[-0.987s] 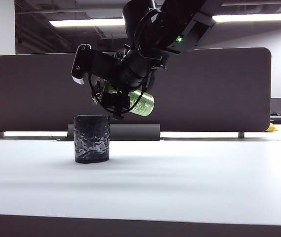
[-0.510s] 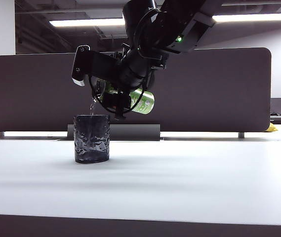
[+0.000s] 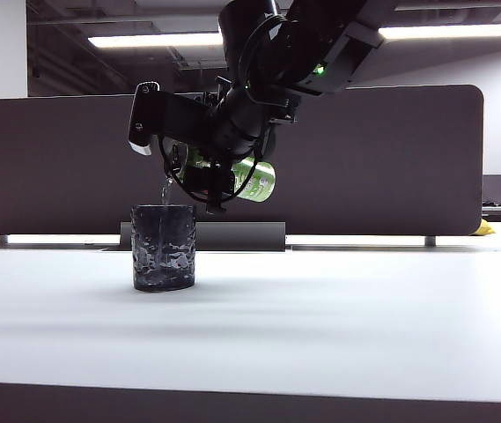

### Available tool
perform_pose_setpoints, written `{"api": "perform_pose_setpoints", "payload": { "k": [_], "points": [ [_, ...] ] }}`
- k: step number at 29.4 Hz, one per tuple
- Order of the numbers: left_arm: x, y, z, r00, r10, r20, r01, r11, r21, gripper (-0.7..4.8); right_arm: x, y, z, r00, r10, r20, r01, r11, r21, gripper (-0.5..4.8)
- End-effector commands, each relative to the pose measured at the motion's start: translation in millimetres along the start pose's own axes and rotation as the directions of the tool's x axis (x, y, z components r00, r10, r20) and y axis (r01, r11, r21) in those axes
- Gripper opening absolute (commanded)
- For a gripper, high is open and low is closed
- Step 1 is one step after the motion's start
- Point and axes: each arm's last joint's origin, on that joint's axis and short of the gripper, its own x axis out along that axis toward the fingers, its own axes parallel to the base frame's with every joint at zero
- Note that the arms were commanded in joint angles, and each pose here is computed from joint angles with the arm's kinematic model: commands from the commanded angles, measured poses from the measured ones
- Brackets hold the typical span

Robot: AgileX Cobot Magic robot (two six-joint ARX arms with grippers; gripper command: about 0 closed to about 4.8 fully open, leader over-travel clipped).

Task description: Pick up the metal can, pour some water into the cup, then place the can back on the table.

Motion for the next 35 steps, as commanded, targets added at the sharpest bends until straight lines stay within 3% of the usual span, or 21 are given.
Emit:
{"api": "perform_pose_setpoints", "payload": {
  "k": [1, 35],
  "points": [
    [0.0, 0.0, 1.6, 1.0, -0.002, 0.014, 0.002, 1.0, 0.0, -0.05, -2.9, -11.7, 4.7, 0.998, -0.065, 0.014, 0.065, 0.998, -0.006, 2.64],
    [0.0, 0.0, 1.6, 1.0, -0.002, 0.014, 0.002, 1.0, 0.0, -0.05, -3.3, -13.6, 5.9, 0.996, -0.091, 0.001, 0.091, 0.996, 0.005, 2.64]
  ]
}}
